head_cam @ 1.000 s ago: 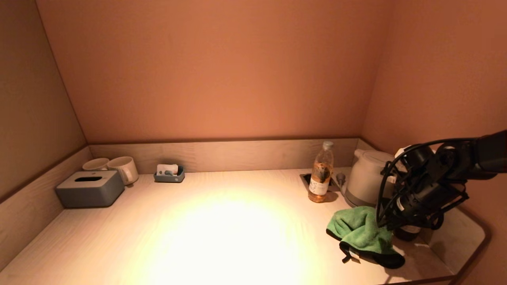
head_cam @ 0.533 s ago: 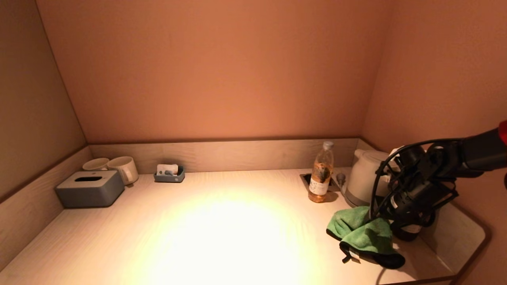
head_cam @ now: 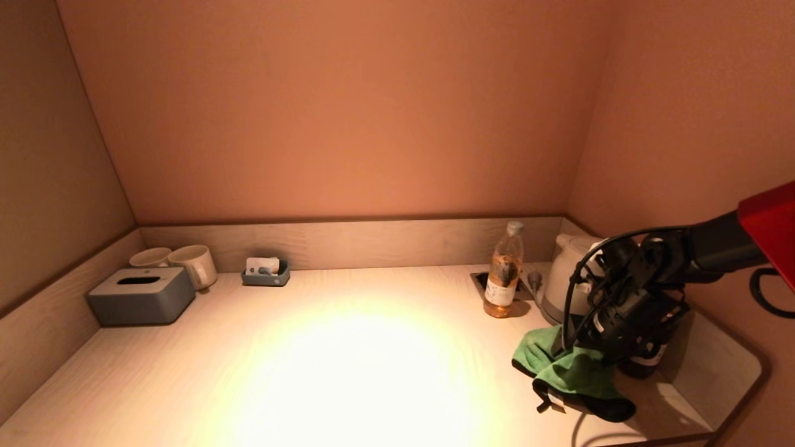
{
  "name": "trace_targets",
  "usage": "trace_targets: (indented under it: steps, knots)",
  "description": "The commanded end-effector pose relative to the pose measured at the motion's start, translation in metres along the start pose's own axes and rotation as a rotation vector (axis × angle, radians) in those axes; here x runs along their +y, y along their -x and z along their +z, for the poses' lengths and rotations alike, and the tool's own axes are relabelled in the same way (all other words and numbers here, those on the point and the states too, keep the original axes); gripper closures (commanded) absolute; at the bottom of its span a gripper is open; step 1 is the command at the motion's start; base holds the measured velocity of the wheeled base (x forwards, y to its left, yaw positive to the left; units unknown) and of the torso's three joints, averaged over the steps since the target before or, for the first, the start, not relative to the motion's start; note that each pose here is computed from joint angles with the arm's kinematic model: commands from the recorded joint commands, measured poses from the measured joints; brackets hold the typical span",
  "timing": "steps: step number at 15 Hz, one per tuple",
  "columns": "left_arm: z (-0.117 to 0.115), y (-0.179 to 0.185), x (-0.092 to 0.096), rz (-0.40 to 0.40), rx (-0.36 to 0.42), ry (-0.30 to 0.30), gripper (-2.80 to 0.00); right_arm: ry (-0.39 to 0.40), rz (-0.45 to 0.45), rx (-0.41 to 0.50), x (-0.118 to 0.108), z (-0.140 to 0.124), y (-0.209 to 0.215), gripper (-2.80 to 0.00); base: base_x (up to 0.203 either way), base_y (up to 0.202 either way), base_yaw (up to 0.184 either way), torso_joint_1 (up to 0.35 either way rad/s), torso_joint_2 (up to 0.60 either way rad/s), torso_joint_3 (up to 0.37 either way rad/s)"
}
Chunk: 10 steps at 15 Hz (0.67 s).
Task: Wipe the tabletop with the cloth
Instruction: Pick up the tablecloth
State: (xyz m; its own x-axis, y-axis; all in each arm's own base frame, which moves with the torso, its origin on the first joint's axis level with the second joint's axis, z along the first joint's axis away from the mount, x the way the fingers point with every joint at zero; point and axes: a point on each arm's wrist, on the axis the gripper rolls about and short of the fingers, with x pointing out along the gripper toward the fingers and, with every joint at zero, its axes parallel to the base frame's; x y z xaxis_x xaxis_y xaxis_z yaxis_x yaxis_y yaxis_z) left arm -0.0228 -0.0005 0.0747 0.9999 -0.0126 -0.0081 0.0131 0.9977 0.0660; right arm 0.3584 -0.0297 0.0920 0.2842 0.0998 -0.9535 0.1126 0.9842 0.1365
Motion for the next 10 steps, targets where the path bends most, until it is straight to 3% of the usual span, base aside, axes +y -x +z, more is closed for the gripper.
trace_targets:
  steps: [1, 4, 10]
  knots:
    - [0.0, 0.0, 0.0, 0.0, 0.0, 0.0, 0.0, 0.026, -0.044, 0.011, 0.006, 0.001, -0.006, -2.8, 0.0, 0.0, 0.0, 0.0, 0.0, 0.0]
    - [0.0, 0.0, 0.0, 0.0, 0.0, 0.0, 0.0, 0.047, -0.122, 0.011, 0.012, 0.007, -0.017, -2.8, 0.0, 0.0, 0.0, 0.0, 0.0, 0.0]
    - [0.0, 0.0, 0.0, 0.0, 0.0, -0.001, 0.0, 0.034, -0.14, 0.037, 0.009, 0.021, -0.044, -2.8, 0.0, 0.0, 0.0, 0.0, 0.0, 0.0]
